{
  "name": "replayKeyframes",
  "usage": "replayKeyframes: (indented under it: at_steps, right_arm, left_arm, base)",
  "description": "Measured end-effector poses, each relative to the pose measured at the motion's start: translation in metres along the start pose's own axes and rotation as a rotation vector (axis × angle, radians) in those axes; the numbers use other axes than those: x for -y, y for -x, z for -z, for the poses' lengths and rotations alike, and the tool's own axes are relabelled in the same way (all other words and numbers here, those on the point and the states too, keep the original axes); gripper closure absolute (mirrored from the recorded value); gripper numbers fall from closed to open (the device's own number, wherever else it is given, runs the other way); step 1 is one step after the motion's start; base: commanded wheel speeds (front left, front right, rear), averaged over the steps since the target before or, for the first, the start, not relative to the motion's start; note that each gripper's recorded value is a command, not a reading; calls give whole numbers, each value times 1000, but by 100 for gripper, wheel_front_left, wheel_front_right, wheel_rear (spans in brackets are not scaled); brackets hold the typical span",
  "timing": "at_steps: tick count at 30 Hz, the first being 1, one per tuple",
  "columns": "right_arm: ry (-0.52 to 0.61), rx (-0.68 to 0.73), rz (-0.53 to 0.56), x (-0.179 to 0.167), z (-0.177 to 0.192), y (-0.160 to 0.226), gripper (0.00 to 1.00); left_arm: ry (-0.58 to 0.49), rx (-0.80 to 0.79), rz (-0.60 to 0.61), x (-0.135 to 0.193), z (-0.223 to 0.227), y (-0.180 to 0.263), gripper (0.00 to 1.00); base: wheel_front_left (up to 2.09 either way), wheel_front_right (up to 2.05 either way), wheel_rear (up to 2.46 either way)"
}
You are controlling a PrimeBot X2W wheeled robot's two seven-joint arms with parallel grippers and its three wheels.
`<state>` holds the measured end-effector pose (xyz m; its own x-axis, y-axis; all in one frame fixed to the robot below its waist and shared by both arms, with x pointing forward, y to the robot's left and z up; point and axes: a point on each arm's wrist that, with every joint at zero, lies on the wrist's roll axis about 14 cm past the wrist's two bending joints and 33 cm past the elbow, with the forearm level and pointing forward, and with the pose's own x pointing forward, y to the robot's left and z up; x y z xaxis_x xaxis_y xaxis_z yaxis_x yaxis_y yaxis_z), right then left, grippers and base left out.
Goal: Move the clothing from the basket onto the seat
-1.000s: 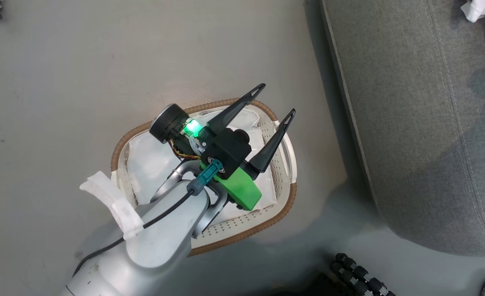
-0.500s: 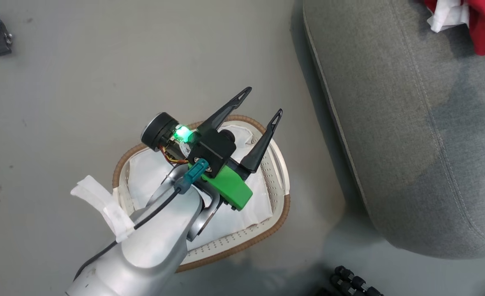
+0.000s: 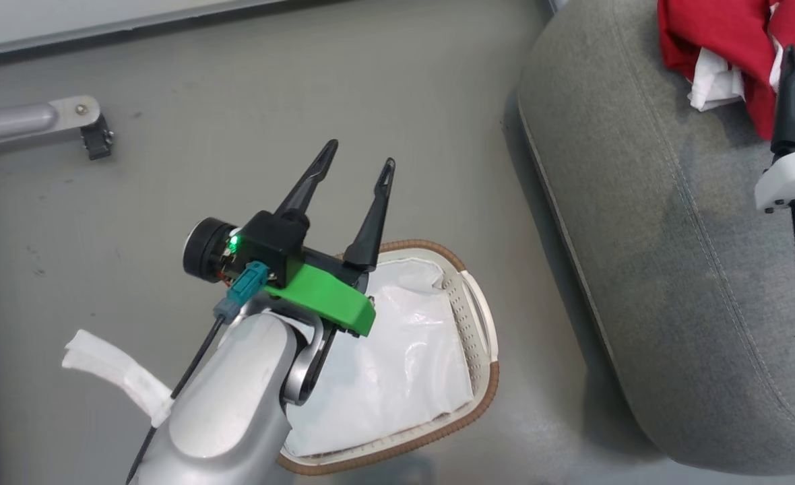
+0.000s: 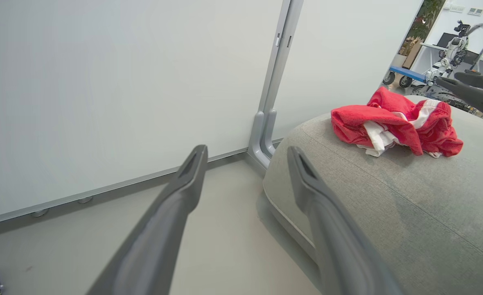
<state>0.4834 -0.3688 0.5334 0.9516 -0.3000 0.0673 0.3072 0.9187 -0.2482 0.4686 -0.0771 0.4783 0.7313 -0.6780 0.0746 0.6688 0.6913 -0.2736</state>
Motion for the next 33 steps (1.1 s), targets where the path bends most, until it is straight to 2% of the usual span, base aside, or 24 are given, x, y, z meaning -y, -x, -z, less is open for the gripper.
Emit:
replayKeyframes:
  at_steps: [7, 13, 17, 22, 27, 33]
  right_arm:
    - [-124, 91, -82, -46, -32, 14, 0]
    - [-222, 116, -169, -90, -44, 39, 0]
    - [-267, 116, -214, -110, -47, 61, 0]
    - [-354, 91, -260, -125, -41, 88, 0]
    - [-429, 54, -302, -139, -34, 115, 0]
    - [-447, 39, -324, -143, -30, 135, 0]
  left_arm:
    - [-30, 44, -213, -46, -27, 43, 0]
    - [-42, 77, -430, -89, -44, 99, 0]
    - [-42, 84, -547, -107, -47, 138, 0]
    - [-32, 82, -633, -113, -44, 175, 0]
    - [-46, 61, -671, -109, -38, 201, 0]
    - [-43, 51, -698, -103, -33, 220, 0]
  base:
    - [0, 0, 0]
    - [0, 0, 0]
    - [0, 0, 0]
    - [0, 0, 0]
    - [0, 0, 0]
    - [0, 0, 0]
